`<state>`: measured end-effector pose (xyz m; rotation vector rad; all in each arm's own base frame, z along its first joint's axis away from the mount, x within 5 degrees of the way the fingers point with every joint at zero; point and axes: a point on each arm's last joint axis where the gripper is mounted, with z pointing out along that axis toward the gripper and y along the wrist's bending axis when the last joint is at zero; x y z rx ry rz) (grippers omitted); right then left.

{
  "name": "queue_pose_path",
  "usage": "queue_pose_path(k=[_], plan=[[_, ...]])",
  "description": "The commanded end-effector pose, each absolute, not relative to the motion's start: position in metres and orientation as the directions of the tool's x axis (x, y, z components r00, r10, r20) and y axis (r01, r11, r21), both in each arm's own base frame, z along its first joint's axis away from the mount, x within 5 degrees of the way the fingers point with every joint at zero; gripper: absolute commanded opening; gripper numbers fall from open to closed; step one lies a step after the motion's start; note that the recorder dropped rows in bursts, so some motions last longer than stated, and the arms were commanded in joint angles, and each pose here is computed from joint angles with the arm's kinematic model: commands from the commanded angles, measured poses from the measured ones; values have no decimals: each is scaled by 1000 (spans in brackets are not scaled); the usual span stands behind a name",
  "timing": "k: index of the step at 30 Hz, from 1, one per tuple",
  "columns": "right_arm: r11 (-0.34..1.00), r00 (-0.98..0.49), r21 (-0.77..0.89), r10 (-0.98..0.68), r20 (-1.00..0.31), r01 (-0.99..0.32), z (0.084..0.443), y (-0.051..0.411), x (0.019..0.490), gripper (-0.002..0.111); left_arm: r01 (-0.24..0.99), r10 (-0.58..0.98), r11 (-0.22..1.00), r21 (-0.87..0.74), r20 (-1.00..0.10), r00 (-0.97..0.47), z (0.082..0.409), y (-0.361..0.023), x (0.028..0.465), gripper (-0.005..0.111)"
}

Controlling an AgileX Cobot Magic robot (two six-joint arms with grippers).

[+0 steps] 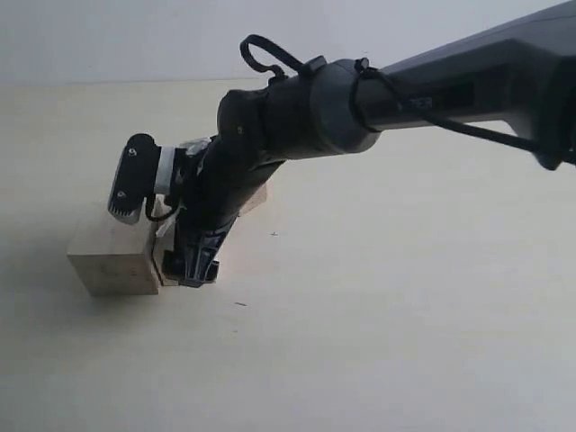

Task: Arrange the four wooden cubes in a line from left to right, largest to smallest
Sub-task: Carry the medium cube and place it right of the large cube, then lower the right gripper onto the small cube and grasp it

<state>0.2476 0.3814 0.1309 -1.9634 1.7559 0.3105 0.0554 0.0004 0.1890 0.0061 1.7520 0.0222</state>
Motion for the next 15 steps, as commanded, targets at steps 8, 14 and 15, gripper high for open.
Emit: queue_pose_path(k=[8, 14, 15], plan=[[206, 70, -322, -737, -672, -924, 294, 332, 254, 102, -10, 13, 1000, 15, -985, -174, 189, 0, 55, 0], [582, -380, -52, -593, -709, -812, 283, 293, 300, 102, -10, 13, 1000, 15, -985, -174, 189, 0, 55, 0], [608, -425, -22, -579, -696, -793, 276, 292, 304, 102, -10, 13, 1000, 15, -985, -174, 189, 0, 55, 0]])
